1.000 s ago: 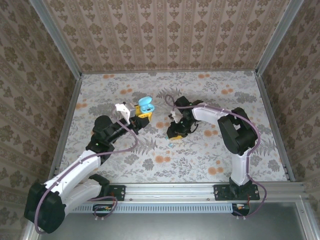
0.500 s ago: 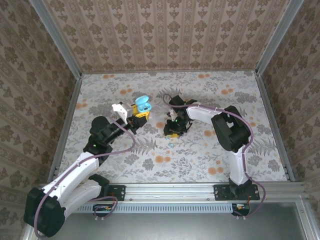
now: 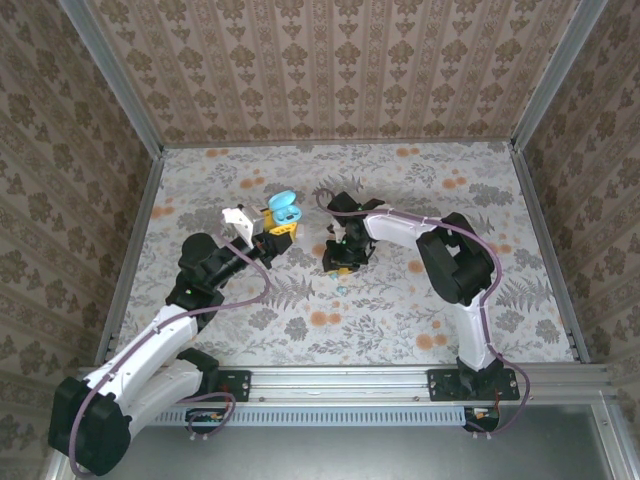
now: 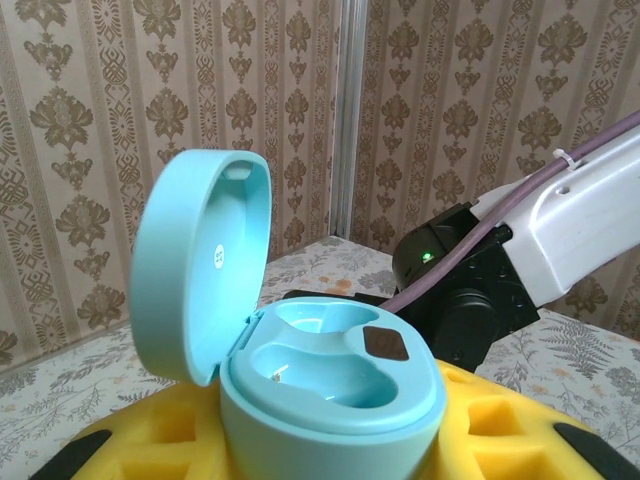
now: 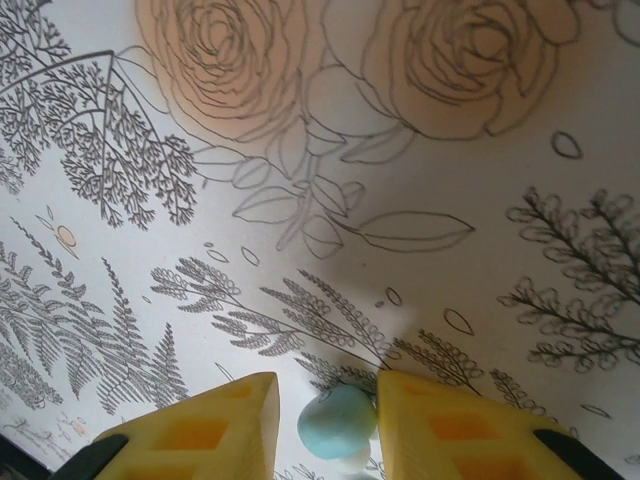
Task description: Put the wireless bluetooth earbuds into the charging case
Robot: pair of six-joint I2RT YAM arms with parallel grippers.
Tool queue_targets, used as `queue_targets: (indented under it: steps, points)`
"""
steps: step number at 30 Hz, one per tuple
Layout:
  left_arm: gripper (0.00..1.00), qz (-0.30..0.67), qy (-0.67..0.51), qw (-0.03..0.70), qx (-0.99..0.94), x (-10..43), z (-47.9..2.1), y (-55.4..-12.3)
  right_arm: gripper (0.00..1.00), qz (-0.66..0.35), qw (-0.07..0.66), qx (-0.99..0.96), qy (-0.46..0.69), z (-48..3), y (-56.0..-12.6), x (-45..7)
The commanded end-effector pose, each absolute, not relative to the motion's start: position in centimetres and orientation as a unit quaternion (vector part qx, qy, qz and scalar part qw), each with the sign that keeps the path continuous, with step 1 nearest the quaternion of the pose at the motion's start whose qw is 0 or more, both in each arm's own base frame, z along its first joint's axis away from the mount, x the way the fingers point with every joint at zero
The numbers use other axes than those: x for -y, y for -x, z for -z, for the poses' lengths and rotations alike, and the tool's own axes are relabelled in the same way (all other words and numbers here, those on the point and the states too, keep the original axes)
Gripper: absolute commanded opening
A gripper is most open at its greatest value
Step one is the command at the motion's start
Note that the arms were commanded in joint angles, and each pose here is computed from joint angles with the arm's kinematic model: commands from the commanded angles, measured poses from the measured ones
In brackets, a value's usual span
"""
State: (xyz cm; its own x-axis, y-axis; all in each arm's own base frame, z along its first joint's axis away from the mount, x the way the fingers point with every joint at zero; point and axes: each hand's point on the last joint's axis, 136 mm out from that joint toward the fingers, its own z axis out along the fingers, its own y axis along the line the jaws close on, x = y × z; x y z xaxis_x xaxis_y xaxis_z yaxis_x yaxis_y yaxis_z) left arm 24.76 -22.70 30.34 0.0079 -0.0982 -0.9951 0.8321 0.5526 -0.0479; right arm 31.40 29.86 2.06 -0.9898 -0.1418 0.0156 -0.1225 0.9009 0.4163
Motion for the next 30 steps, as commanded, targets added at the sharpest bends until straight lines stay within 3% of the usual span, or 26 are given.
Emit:
queue_targets:
  steps: [1,30]
  points:
    - [0.26,0.357,-0.305,0.653,-0.594,22.3,-30.8,-24.6,0.33,0.190,0.031,0.978,-0.079,-1.2,-31.0,-30.2]
    - [0.26,0.356,-0.303,0.654,-0.594,22.1,-30.7,-24.7,0.28,0.049,0.010,0.991,-0.121,-0.8,-30.3,-28.2]
